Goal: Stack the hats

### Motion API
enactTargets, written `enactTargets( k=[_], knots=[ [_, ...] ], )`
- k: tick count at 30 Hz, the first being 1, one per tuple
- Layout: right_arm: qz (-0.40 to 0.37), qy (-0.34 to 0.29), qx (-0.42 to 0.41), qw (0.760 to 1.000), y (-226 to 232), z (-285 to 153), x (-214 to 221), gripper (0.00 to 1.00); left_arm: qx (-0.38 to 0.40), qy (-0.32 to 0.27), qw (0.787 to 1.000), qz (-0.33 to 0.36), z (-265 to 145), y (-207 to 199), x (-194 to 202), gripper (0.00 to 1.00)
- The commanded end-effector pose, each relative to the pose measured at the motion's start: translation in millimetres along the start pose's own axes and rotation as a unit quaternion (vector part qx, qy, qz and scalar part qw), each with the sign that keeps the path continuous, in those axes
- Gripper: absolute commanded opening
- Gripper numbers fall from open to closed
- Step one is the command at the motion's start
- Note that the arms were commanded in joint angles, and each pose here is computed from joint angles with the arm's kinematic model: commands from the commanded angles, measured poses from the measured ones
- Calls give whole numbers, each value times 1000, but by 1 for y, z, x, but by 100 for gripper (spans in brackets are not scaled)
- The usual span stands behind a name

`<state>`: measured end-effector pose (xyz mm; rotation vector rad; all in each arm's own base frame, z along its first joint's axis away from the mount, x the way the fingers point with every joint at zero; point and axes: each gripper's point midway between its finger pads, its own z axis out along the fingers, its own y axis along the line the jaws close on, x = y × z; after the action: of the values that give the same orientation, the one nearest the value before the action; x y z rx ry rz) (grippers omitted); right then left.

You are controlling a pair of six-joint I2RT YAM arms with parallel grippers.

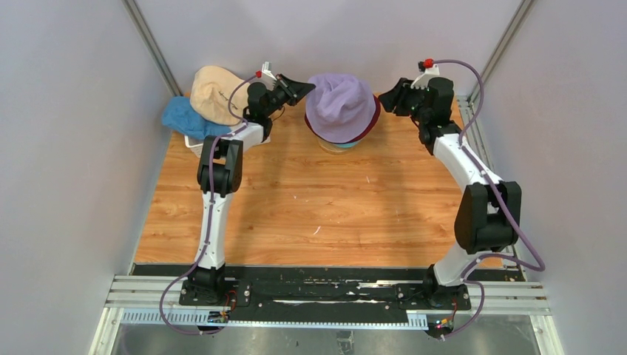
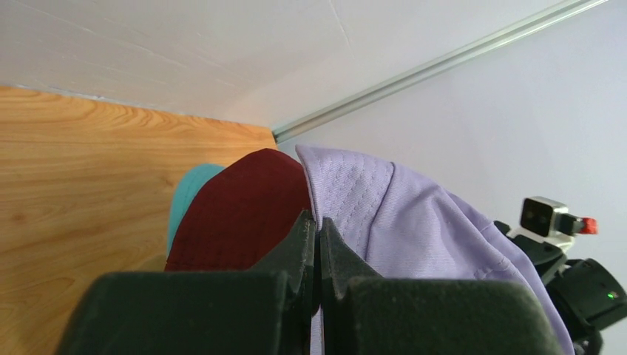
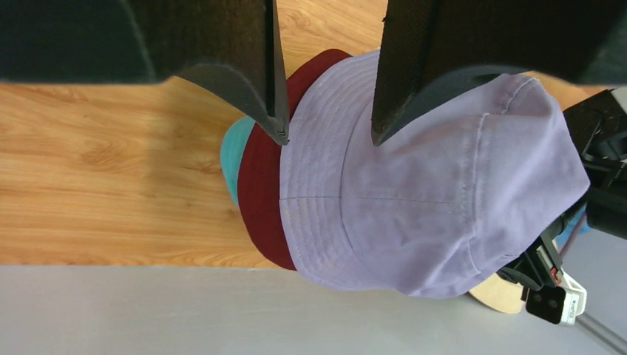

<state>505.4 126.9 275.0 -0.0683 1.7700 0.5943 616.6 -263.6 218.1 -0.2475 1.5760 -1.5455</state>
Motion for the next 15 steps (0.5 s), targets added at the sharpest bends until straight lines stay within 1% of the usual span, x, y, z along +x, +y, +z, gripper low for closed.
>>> enactTargets(
  k=[1,4,9,15],
  knots=[
    [45,-16,-85,995,11,7,-19,47,-11,-20,1000,1,2,7,-11,0],
    [73,-11,-129,989,12,13,-15,51,-10,-18,1000,0,3,7,-11,0],
    [118,0,-181,976,8,27,-7,52,-5,-13,1000,-3,4,5,-10,1],
    [148,12,-200,969,0,40,8,52,5,-6,1000,-4,4,0,-9,7]
  ],
)
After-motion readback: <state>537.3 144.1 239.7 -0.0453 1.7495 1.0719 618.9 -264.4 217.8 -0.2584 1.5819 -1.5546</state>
